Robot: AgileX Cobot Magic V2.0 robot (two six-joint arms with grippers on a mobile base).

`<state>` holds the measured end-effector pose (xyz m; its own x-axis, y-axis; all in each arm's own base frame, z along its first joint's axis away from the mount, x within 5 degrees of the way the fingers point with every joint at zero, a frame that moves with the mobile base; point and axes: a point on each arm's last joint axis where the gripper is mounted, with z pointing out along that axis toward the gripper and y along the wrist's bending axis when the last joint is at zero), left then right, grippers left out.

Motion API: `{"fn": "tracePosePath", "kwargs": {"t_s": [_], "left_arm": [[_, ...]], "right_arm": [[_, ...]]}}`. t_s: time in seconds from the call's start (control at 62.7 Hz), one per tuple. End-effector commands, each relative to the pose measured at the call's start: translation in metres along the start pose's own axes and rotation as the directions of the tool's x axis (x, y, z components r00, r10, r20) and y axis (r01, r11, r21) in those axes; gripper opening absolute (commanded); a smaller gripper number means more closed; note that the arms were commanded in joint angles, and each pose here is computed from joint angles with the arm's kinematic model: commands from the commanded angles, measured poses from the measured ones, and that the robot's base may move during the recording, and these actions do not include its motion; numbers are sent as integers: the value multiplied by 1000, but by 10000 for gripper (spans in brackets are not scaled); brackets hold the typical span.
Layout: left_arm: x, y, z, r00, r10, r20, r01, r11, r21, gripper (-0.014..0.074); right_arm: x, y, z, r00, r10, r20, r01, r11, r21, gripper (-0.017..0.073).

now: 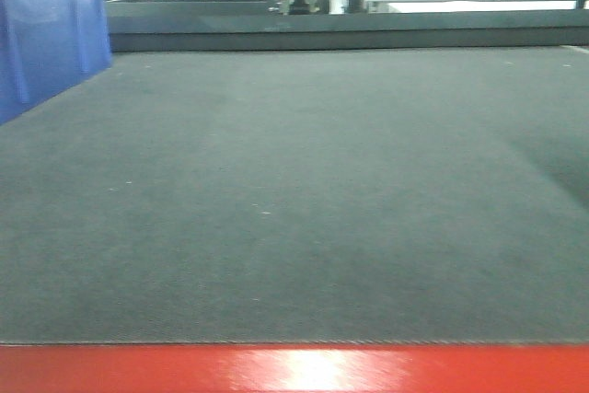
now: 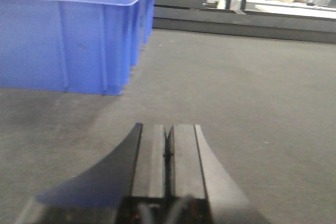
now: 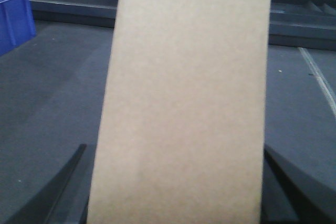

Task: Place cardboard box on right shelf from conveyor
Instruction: 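Hold the box in the right gripper and turn the base away, then drive along the red conveyor toward the steel shelf rack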

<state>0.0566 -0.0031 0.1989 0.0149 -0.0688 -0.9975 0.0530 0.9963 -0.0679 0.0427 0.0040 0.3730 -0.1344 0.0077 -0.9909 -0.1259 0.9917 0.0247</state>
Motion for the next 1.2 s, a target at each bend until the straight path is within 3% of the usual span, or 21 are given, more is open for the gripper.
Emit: {"fn": "tracePosePath", "kwargs": {"t_s": [0.0,1.18], "left_arm": [[-10,0,-1,994,-11,106,11,1000,-1,-119],[-10,1,-2,994,-8,107,11,1000,-26,-119]], "right_arm": [[-17,0,-3,993,-16,118,15,1000,7,149],[-17,0,-3,993,-16,118,15,1000,7,149]]}}
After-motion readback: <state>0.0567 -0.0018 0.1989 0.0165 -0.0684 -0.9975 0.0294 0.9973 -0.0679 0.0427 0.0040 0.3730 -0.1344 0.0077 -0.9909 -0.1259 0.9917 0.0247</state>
